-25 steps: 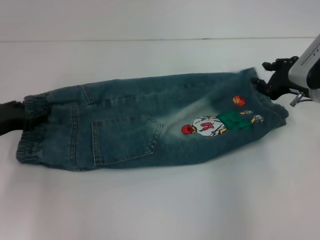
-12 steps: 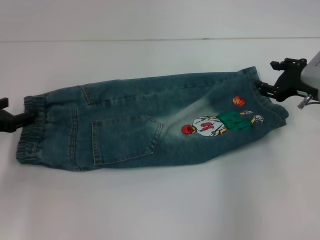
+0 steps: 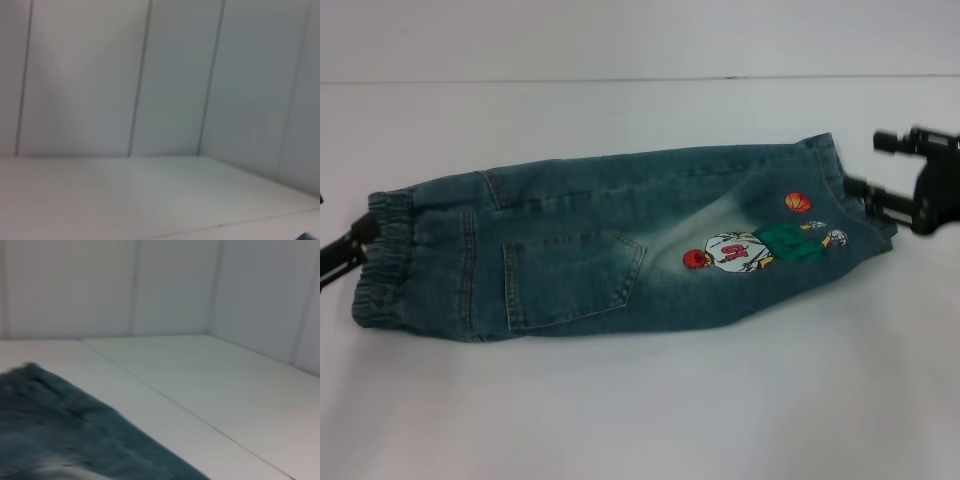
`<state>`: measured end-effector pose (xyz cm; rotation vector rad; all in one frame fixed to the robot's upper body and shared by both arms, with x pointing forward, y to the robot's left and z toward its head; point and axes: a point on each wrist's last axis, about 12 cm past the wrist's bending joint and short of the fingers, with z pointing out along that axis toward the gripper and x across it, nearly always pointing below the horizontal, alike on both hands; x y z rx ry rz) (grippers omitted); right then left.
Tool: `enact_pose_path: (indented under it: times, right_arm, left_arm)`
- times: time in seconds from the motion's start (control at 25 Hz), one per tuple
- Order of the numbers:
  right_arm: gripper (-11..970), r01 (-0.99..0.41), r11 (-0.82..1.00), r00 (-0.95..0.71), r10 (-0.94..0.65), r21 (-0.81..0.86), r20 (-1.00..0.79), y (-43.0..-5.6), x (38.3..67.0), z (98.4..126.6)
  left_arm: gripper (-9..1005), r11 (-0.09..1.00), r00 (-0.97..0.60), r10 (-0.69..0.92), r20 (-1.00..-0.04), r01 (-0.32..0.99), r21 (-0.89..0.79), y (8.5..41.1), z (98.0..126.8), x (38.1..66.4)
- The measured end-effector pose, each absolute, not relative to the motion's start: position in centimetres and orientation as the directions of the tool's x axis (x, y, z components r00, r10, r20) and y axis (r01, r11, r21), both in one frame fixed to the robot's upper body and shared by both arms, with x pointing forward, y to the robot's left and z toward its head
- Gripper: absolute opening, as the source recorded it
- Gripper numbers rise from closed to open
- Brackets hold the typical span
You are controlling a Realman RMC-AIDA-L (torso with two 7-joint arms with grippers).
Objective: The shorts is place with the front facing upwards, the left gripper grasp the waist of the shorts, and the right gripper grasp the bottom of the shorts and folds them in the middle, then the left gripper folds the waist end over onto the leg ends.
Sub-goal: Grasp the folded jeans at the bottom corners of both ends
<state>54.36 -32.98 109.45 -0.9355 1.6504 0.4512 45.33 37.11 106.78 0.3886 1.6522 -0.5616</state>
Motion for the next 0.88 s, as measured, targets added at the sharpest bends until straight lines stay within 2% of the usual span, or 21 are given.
enact_pose_path:
  times: [0.12,0.16,0.32,0.64,0.88]
  right_arm:
    - [655,-0.822,0.540,-0.007,-0.322,-0.178,-0.947,-33.2,51.9,109.0]
    - [657,-0.840,0.512,0.008,-0.324,-0.182,-0.946,-33.1,51.3,108.8]
    - [657,-0.900,0.399,0.033,-0.337,-0.174,-0.941,-32.9,49.2,108.1]
    - [656,-0.920,0.366,0.014,-0.330,-0.142,-0.944,-32.4,48.6,107.4]
    - [655,-0.919,0.370,0.012,-0.323,-0.138,-0.946,-32.3,48.7,107.5]
  left_arm:
    - [903,0.813,-0.125,-0.073,-0.989,0.567,-0.132,36.9,106.4,44.0]
    - [902,0.805,-0.101,-0.067,-0.993,0.582,-0.114,36.6,105.7,42.5]
    - [903,0.801,-0.124,-0.035,-0.992,0.590,-0.102,36.4,104.9,41.6]
    - [885,0.834,-0.292,0.092,-0.952,0.545,-0.087,37.0,102.6,42.1]
    - [865,0.866,-0.340,0.126,-0.932,0.497,-0.064,37.5,101.7,42.7]
